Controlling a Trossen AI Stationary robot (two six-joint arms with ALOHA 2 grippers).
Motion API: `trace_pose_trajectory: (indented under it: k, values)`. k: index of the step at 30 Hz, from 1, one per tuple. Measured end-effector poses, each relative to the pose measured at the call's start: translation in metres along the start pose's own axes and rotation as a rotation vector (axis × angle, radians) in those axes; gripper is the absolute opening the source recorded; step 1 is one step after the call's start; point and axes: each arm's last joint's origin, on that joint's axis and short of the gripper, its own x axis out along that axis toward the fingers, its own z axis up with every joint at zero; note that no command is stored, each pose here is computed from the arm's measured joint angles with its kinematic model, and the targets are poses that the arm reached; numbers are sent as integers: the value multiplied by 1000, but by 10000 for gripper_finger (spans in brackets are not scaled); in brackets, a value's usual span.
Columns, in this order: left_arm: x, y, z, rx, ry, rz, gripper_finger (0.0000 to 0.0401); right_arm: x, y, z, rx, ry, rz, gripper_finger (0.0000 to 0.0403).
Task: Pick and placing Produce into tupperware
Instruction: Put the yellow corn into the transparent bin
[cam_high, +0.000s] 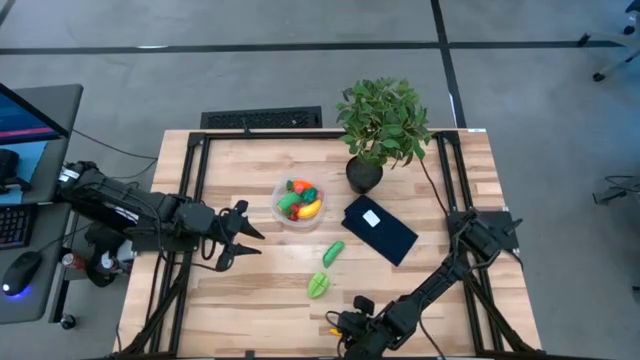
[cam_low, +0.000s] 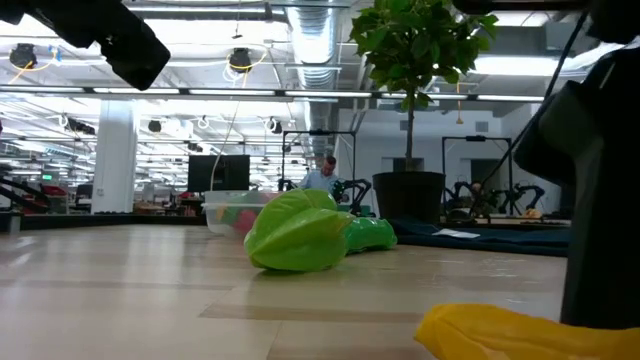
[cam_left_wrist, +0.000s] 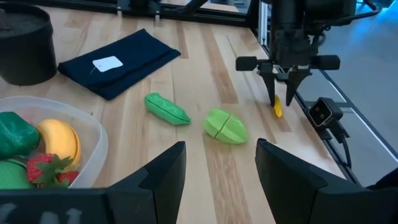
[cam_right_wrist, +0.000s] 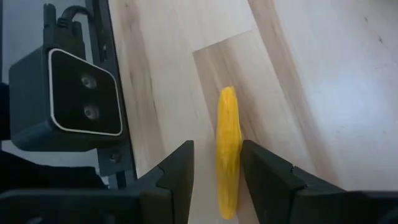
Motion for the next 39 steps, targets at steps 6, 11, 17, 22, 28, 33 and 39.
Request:
trace_pose_trajectory:
  k: [6, 11, 17, 22, 28, 33, 39]
  values:
    - [0, 0, 2, -3, -20, 11, 183, 1, -3, 2, 9, -4, -21, 127]
    - [0, 1, 2, -8, -28, 46, 183, 1, -4, 1, 16, 0, -30, 112]
    - [0, 1, 2, -8, -28, 46, 183, 2, -5, 1, 31, 3, -39, 76]
    - [0, 1, 2, -8, -28, 46, 183, 2, -6, 1, 32, 4, -43, 54]
    - [0, 1, 2, -8, -28, 46, 183, 3, -7, 2, 50, 8, -50, 35]
    - [0, 1, 2, -8, -28, 46, 183, 4, -12, 4, 120, 27, -78, 21]
    - [0, 1, 2, -8, -28, 46, 183, 4, -11, 4, 86, 32, -51, 29]
